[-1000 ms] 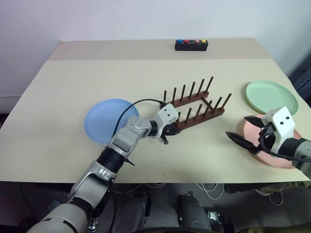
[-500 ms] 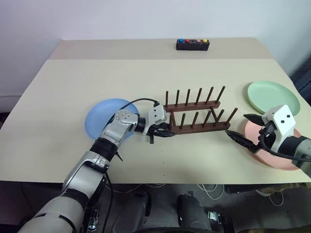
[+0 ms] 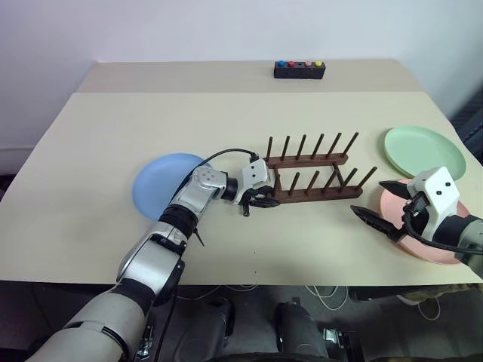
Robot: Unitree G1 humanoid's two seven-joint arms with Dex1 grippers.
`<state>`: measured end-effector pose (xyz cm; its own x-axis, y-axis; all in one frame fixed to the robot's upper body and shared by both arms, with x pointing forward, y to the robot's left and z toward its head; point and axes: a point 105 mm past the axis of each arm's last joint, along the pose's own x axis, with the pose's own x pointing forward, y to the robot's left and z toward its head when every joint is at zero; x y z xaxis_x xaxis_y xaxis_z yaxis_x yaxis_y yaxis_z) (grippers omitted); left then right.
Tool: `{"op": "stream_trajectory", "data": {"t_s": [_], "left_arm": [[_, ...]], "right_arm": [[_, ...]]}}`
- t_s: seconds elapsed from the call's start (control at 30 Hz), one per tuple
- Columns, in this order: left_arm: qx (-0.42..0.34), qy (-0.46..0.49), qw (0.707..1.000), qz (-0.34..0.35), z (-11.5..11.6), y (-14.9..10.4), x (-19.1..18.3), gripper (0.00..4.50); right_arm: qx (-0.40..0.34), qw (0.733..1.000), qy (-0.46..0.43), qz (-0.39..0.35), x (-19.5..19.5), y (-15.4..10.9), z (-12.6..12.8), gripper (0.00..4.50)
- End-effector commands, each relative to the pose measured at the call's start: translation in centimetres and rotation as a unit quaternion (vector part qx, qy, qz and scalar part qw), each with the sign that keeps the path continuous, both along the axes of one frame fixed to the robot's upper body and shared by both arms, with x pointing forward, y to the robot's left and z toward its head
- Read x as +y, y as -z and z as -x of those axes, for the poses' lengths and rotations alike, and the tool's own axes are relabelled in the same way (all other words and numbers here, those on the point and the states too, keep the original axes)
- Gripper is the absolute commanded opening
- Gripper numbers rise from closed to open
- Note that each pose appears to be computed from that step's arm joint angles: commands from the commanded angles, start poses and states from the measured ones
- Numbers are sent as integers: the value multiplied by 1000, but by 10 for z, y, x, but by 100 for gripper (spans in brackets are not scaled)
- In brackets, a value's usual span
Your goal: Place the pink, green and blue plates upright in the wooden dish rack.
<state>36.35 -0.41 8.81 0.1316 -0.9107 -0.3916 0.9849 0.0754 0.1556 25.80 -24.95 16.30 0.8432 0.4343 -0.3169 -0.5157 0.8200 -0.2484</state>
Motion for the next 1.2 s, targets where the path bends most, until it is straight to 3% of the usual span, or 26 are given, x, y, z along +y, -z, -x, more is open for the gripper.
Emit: {"op": "stream_trajectory", "data": {"t_s": [0.03,0.1,0.5,0.53,0.63,0.73,0.83,0.87,0.9,1.2], "left_arm": [[-2,-14,1000,12,-5,-8,0,363],[-1,-19,1000,17,-7,-15,3,446],[48,-42,998,16,3,-72,55,446],[63,-43,997,21,7,-76,61,423],[110,-23,993,44,28,-86,73,317],[200,13,979,45,59,-77,77,158],[183,9,983,31,67,-58,69,4],[182,-6,982,38,64,-55,65,0],[180,-12,983,44,65,-50,53,0],[126,-63,989,36,65,-19,-6,0]], "right_arm": [[-34,999,-3,16,1,-16,0,450],[-35,999,-5,14,1,-16,-1,450],[-29,999,-22,-3,9,-12,-7,450],[-28,999,-24,-4,10,-11,-8,450],[-13,999,-28,-19,12,-4,-7,367],[17,999,-37,-10,13,10,-2,220],[23,999,-29,5,11,20,-5,62],[24,999,-25,9,11,23,-6,15],[32,999,-16,6,12,30,-9,6],[34,999,31,23,11,56,-27,6]]}}
